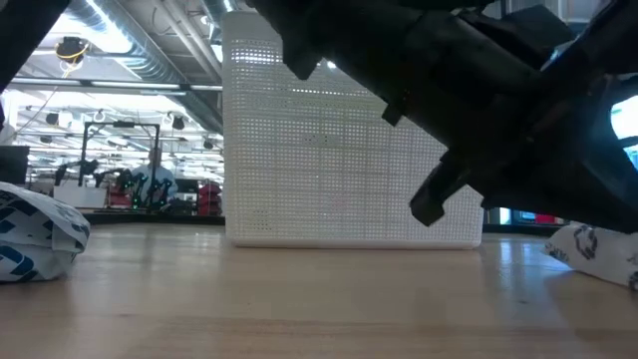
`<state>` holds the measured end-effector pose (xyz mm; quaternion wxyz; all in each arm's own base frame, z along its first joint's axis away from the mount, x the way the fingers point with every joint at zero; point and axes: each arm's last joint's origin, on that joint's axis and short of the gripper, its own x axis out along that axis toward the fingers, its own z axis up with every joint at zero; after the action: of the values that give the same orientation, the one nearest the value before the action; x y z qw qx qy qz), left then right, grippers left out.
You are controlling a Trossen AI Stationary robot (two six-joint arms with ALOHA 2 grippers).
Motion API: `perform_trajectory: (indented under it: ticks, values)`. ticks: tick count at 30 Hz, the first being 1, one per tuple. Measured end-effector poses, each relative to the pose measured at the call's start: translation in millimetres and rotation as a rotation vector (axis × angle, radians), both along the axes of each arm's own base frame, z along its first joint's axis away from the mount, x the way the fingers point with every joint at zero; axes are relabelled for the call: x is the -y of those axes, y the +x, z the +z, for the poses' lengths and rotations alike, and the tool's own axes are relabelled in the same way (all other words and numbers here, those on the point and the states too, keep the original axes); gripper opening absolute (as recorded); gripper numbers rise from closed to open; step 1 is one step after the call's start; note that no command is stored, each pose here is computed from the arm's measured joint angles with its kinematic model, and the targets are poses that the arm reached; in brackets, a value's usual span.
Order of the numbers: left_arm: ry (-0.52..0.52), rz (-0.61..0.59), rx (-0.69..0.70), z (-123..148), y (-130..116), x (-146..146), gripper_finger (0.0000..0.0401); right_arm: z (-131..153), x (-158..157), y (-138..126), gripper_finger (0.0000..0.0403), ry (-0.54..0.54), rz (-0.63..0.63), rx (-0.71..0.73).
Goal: Pick & place medical supplies in basket/bin
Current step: Put the right mailer bag into the white bin
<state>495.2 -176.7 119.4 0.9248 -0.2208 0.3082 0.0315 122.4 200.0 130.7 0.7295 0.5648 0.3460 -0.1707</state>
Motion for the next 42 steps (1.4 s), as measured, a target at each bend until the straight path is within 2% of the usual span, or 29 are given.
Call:
perform_trajectory:
  ticks: [13, 18, 33, 37, 42]
  values:
    - [-0.040, -0.017, -0.014, -7.9, 1.7, -1.4, 0.0001, -0.7, 1.8, 1.0, 0.0338, -0.025, 0.011, -0.007]
    - [-0.049, -0.010, -0.020, -8.7, 1.4, -1.3, 0.0002, -2.0, -0.8, -1.1, 0.0338, 0.040, 0.067, -0.105]
    - [-0.058, -0.011, -0.028, -9.6, 0.5, -0.8, 0.0001, -0.5, 8.6, 15.9, 0.0338, 0.016, -0.023, -0.041]
    - [-0.058, -0.015, -0.040, -15.0, 0.3, -0.5, 0.0002, 0.9, 8.1, 19.5, 0.0338, 0.015, 0.001, -0.015]
    - [-0.110, -0.031, -0.056, -20.7, -0.1, 2.9, 0.0002, 5.2, 3.2, 22.9, 0.0327, 0.046, 0.043, 0.035]
